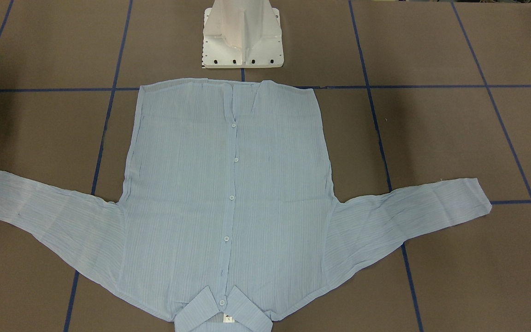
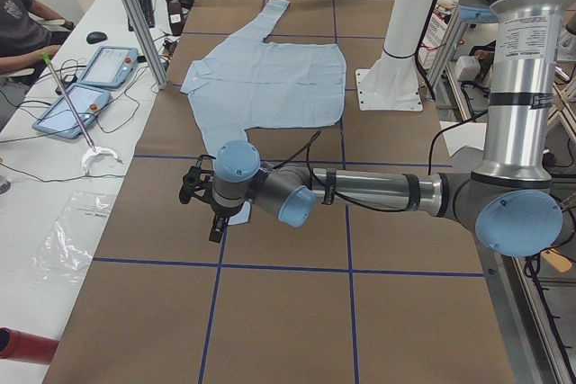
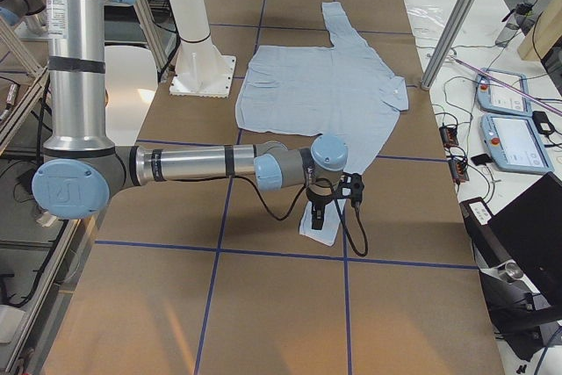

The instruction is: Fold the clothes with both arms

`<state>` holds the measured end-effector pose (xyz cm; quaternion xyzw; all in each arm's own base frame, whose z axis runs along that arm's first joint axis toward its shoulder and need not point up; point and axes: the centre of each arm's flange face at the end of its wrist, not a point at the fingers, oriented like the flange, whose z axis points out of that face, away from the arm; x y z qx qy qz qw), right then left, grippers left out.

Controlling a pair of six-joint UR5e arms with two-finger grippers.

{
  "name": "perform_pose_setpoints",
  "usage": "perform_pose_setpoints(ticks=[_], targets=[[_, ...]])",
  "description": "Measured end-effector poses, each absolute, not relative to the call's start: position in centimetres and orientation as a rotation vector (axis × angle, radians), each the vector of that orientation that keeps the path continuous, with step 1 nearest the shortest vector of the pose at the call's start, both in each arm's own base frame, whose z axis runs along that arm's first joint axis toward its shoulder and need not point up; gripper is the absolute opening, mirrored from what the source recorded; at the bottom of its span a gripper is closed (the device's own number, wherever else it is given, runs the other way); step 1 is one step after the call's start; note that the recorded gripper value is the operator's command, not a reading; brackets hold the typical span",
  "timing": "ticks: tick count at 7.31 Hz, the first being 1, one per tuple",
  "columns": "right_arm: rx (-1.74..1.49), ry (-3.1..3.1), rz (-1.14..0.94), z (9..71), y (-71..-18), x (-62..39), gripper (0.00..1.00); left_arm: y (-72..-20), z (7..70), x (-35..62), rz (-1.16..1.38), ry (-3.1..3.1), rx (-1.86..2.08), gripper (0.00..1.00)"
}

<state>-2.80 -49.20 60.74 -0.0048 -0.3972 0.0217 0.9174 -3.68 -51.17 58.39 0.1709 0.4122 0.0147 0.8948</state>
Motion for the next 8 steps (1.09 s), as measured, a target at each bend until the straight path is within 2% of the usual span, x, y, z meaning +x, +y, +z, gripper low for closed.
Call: perform_pose_setpoints(ticks=[6,8], targets=[[-0.012,-0.790,0.041,61.8,-49.4,-2.8,1.00,-49.2,58.3,-3.3,0.032,0.861,0.349,1.00],[0.009,-0.782,0.034,62.5,-51.3,-3.4,1.00,-49.0,58.6,-3.3,0.028,0.861,0.343,1.00]])
